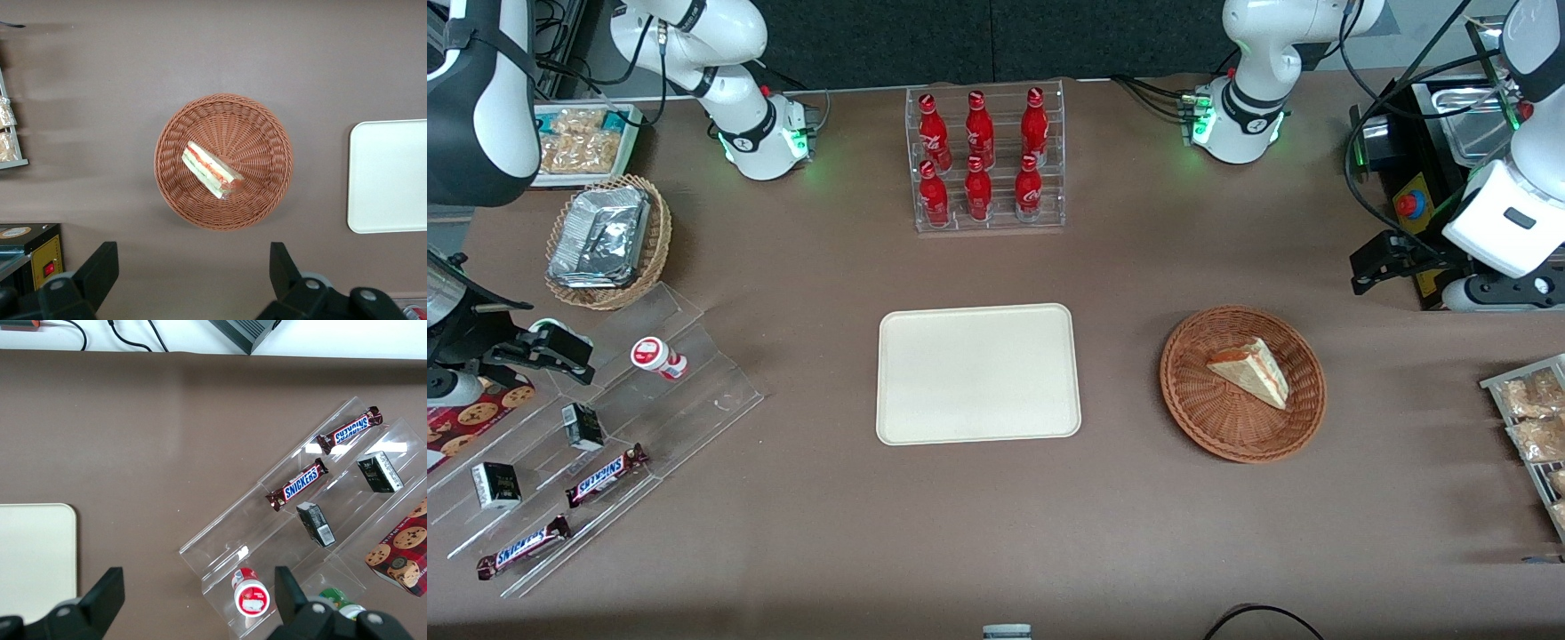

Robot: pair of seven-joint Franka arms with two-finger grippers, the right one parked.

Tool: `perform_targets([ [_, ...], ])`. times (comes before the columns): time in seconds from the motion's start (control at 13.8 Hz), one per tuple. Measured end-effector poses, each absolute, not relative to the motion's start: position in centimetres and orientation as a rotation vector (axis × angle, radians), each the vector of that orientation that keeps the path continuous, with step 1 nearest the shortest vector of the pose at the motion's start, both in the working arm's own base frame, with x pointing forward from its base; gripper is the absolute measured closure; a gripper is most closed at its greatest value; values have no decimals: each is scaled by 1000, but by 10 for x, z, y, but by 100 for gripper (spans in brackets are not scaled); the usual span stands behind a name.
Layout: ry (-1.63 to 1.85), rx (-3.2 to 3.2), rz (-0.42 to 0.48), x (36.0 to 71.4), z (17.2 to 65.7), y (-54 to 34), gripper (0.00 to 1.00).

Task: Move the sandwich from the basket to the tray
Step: 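Move the left gripper over the wrapped sandwich in the wicker basket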

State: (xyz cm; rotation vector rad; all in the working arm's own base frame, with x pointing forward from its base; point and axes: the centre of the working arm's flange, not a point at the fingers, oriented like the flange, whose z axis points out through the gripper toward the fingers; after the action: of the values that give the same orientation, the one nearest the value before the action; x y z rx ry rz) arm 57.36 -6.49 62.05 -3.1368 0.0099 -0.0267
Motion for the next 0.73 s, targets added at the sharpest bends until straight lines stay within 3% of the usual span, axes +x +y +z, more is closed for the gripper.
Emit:
perform_targets([
  [0.36,-109,-3132,17,573,610,-65,0],
  [0.58,-561,-3064,124,584,563,-69,0],
  [0.73,-881,-2981,145,595,519,-74,0],
])
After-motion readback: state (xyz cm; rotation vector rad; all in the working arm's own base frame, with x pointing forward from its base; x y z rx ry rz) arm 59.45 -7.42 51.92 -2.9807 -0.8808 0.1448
